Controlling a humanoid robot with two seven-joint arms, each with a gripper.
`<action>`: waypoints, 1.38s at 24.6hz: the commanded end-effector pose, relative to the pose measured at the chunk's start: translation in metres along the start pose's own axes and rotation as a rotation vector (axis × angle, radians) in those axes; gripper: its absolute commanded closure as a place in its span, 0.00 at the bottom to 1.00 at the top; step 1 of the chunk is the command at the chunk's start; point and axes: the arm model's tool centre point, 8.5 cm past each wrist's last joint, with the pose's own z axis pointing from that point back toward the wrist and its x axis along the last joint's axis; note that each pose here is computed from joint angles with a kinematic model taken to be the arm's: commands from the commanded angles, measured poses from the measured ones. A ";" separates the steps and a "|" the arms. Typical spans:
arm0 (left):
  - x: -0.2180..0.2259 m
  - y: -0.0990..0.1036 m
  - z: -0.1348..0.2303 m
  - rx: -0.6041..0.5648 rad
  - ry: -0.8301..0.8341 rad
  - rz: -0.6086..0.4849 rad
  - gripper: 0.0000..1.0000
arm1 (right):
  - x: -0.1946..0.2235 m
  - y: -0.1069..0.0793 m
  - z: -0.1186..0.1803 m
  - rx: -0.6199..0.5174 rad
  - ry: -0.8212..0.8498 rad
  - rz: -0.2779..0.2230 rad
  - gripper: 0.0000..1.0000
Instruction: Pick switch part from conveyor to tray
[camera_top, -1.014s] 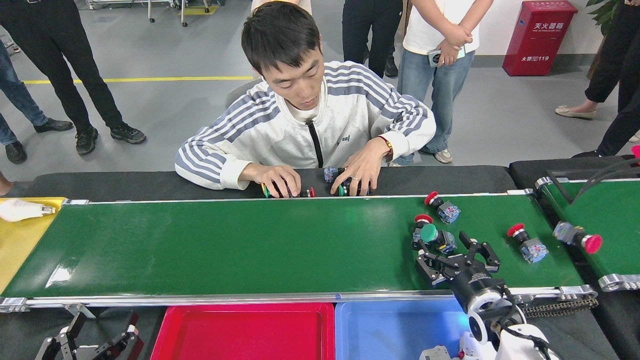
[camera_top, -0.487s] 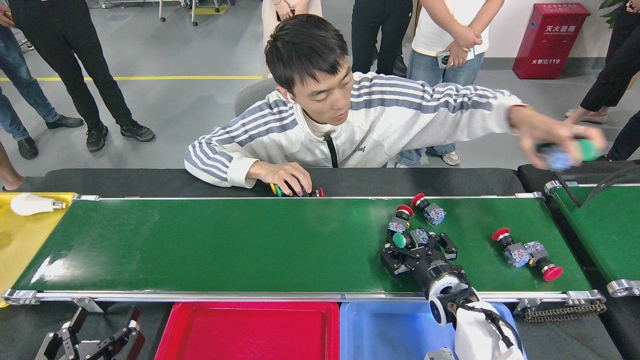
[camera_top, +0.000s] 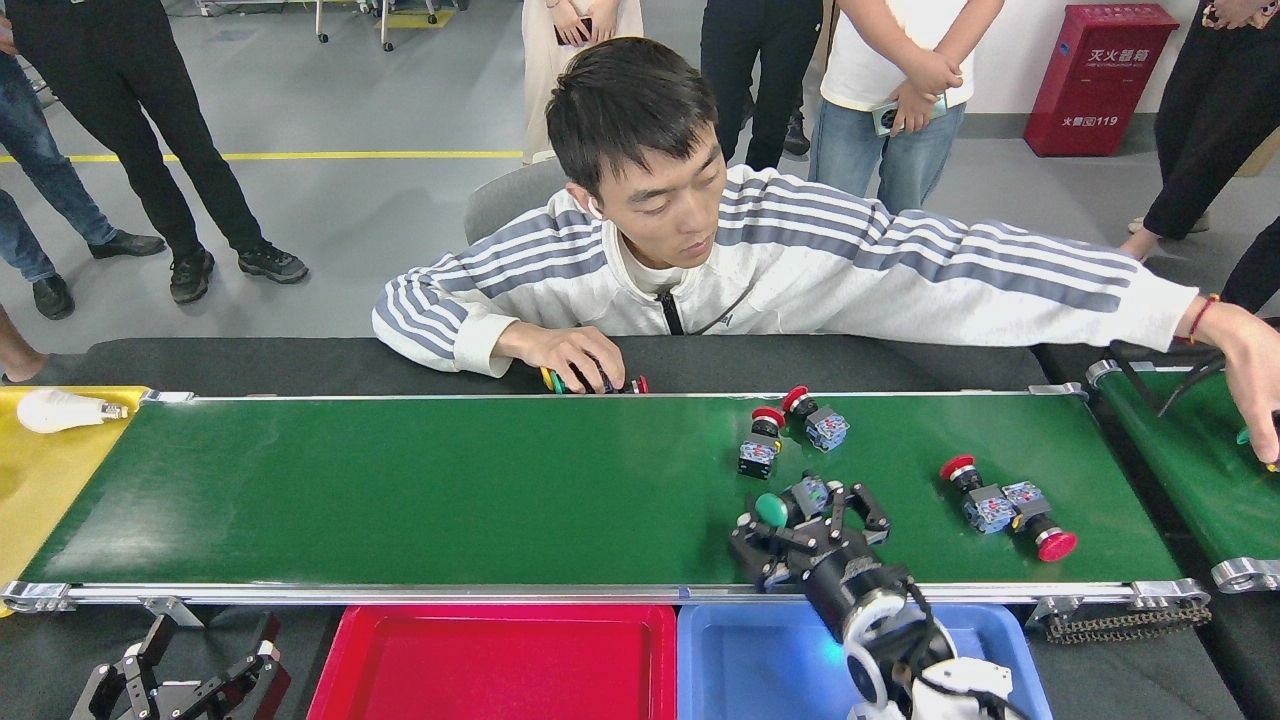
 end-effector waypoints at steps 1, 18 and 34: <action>-0.002 0.008 -0.003 0.020 -0.012 -0.013 0.00 | 0.041 -0.010 -0.008 -0.034 -0.160 0.022 0.10; 0.083 0.040 -0.046 0.116 -0.240 -0.016 0.00 | -0.019 -0.002 0.053 -0.152 0.211 -0.137 0.00; 0.275 0.055 -0.164 0.002 -0.391 -0.077 0.00 | -0.137 0.001 0.111 -0.082 0.413 -0.027 0.00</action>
